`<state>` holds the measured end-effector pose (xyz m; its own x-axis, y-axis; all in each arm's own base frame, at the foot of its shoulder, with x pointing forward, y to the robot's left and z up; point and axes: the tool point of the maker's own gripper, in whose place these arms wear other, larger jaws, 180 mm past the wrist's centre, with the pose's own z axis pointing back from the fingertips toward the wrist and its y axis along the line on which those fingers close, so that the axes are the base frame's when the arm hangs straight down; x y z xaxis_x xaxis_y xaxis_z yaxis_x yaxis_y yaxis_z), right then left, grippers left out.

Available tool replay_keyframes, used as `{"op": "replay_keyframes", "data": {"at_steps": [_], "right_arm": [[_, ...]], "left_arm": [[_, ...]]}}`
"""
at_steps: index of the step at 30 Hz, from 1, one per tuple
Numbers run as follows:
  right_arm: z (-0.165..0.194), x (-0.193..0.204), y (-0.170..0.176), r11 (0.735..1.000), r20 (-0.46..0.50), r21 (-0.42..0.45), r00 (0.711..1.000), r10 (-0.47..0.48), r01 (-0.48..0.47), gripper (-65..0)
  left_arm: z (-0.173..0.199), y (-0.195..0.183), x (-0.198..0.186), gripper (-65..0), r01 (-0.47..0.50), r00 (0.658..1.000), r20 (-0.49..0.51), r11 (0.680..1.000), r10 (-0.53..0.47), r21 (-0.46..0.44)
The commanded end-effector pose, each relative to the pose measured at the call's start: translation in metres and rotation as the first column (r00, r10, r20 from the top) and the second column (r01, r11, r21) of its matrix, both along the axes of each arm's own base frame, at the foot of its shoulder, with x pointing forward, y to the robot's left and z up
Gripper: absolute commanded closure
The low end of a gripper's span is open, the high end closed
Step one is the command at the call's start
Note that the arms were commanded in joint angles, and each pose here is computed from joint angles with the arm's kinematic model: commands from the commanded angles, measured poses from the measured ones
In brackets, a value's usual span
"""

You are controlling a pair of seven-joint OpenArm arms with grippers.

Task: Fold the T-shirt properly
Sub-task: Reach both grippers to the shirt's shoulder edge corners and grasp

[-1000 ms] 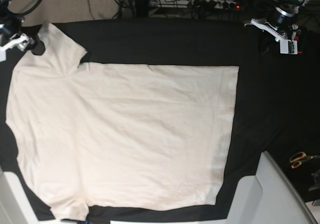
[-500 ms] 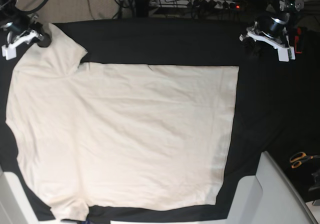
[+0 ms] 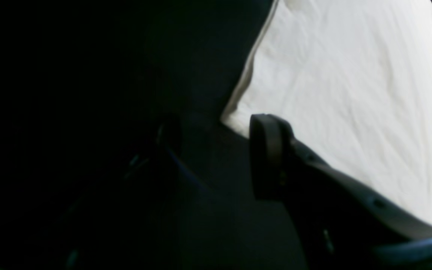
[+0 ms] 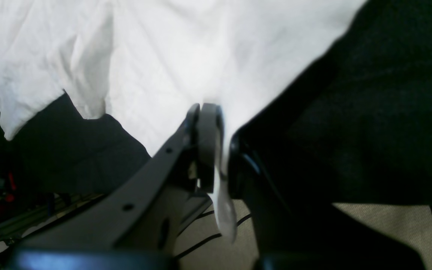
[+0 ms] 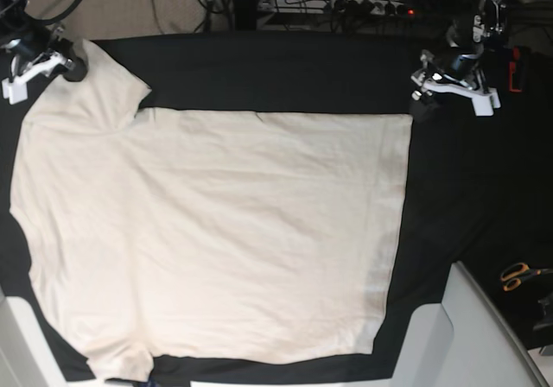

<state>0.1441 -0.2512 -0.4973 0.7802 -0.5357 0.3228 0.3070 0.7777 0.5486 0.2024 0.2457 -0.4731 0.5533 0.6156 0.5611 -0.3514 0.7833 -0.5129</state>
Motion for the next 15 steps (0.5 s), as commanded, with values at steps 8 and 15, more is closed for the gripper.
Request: {"op": "replay_keyframes", "data": {"at_steps": [8, 15], "right_arm": [[0.005, 0.002, -0.008, 1.0, 0.01, -0.02, 1.0, 0.004, -0.003, -3.6], [0.006, 0.003, -0.013, 1.0, 0.01, -0.03, 1.0, 0.006, -0.006, -3.8]], "left_arm": [[-0.016, -0.018, 0.013, -29.1, 0.016, 1.0, -0.009, 0.999, -0.016, -0.047], [-0.016, -0.022, 0.015, -29.1, 0.009, 1.0, -0.004, 0.998, -0.009, -0.058]]}}
